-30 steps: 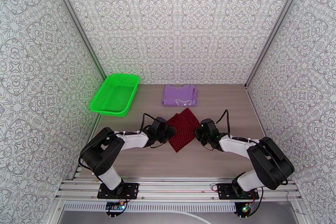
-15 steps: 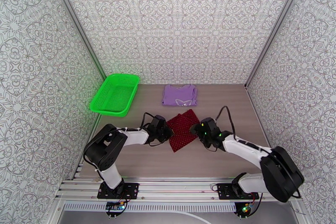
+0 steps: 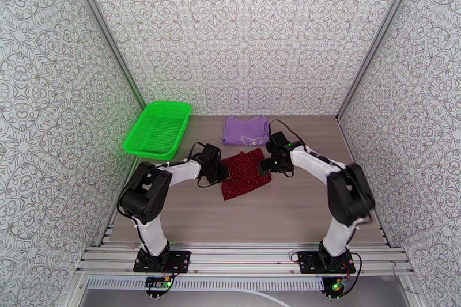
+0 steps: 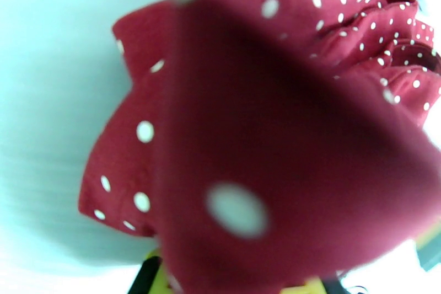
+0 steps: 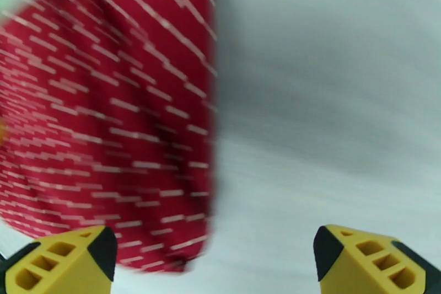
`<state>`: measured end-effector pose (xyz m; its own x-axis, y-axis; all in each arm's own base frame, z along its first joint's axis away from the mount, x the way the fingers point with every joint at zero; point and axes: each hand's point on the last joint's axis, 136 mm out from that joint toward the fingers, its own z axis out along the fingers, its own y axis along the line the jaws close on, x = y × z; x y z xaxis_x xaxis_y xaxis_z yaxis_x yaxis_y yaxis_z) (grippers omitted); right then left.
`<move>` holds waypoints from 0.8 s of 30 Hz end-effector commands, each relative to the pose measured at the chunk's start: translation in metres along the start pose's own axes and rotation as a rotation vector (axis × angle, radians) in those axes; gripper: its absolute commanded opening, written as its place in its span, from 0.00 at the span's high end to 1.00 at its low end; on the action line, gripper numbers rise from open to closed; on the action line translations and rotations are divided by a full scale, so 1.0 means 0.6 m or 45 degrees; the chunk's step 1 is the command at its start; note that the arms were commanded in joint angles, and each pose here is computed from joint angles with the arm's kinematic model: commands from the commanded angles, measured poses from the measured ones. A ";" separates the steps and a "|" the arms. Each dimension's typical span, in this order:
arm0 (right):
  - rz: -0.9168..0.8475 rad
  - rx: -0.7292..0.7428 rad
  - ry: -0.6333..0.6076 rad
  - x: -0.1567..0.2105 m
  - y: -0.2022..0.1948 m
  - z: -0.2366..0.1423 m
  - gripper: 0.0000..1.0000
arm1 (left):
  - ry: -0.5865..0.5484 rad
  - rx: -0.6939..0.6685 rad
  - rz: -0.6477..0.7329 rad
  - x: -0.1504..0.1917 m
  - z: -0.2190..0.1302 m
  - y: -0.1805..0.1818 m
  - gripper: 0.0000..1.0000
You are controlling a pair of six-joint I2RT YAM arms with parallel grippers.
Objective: Fold and stack the mixed laundry pile
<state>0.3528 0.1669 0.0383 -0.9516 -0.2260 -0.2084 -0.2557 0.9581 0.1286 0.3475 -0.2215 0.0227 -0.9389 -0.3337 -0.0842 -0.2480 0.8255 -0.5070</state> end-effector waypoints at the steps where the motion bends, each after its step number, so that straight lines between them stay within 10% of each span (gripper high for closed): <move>1: -0.094 -0.228 0.008 -0.012 0.052 0.000 0.01 | 0.039 -0.158 0.040 0.005 0.002 0.042 1.00; 24: 0.076 -0.523 0.052 -0.023 0.107 0.059 0.01 | 0.024 -0.188 0.071 -0.003 0.017 0.041 1.00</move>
<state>0.3577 0.2272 0.0391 -0.9641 -0.1850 -0.1907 -0.2565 0.8351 0.4867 0.3483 -0.2181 0.0205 -0.9526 -0.2904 -0.0903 -0.2213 0.8655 -0.4494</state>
